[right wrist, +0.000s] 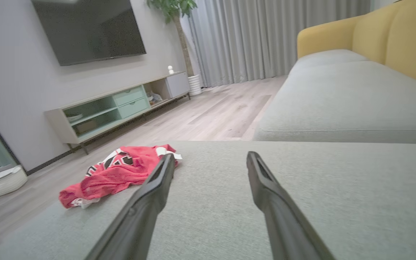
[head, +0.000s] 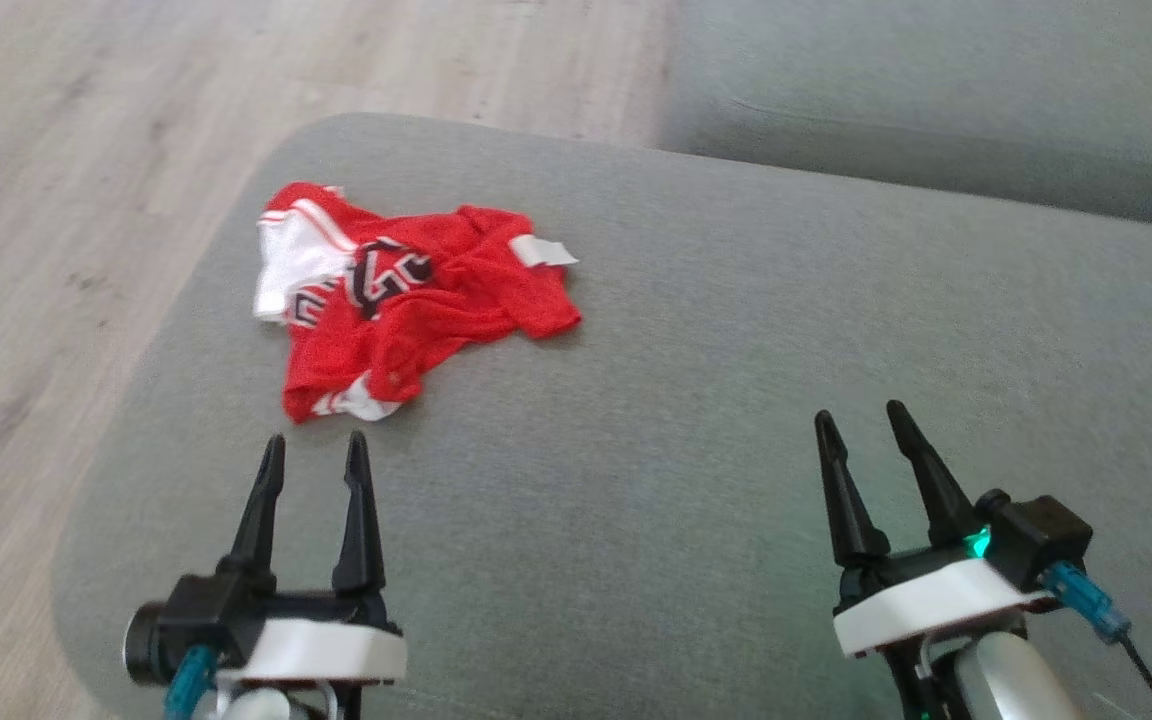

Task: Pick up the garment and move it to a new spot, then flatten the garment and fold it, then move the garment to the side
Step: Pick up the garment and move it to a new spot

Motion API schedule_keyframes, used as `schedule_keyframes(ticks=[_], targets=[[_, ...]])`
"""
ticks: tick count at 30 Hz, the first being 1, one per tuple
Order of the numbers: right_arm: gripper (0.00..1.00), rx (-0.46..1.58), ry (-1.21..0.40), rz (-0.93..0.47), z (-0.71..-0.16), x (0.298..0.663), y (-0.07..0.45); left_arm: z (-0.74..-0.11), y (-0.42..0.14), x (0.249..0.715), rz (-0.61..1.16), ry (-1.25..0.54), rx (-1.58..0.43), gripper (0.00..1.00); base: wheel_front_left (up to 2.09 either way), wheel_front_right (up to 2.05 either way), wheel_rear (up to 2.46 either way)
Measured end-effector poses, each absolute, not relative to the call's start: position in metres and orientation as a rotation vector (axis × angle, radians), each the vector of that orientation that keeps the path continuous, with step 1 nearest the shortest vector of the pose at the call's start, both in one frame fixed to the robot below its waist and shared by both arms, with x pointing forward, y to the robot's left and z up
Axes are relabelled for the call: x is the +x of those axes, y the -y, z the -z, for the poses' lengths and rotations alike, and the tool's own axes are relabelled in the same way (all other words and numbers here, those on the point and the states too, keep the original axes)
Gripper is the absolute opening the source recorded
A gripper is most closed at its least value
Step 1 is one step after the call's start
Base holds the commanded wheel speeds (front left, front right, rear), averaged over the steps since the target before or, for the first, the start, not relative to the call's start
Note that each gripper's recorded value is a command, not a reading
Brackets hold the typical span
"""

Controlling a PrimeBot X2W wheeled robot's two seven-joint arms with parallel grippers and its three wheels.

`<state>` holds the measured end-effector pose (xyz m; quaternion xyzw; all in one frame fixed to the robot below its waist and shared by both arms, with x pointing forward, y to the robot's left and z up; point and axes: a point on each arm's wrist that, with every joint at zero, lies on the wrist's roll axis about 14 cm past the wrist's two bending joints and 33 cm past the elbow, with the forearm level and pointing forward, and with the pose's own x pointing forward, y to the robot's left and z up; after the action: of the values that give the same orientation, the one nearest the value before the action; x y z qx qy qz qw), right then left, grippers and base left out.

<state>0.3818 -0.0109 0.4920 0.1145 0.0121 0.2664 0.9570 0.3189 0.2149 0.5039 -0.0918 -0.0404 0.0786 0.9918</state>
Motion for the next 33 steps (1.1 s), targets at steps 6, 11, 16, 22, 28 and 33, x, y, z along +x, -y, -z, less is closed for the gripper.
schedule_keyframes(ticks=[6,11,16,22,28,33], targets=[[1.00,0.232,-0.023,-0.610,-0.496,0.378,-0.012,-0.497,-0.230,0.297,-0.217,0.070,-0.182,1.00,0.00,0.00,0.00],[1.00,0.233,-0.033,-0.641,-0.494,0.378,-0.023,-0.495,-0.237,0.289,-0.243,0.064,-0.174,1.00,0.00,0.00,0.00],[1.00,0.249,-0.065,-0.636,-0.483,0.382,-0.023,-0.482,-0.233,0.294,-0.221,0.013,-0.155,1.00,0.00,0.00,0.00],[1.00,0.265,-0.082,-0.582,-0.471,0.399,-0.009,-0.465,-0.219,0.336,-0.085,-0.099,-0.084,1.00,0.00,0.00,0.00],[1.00,0.275,-0.026,-0.546,-0.483,0.431,0.000,-0.458,-0.214,0.410,0.051,-0.253,0.037,1.00,0.00,0.00,0.00],[1.00,0.380,-0.053,-0.490,-0.473,0.448,0.014,-0.427,-0.212,0.453,0.128,-0.426,0.131,1.00,0.00,0.00,0.00]])
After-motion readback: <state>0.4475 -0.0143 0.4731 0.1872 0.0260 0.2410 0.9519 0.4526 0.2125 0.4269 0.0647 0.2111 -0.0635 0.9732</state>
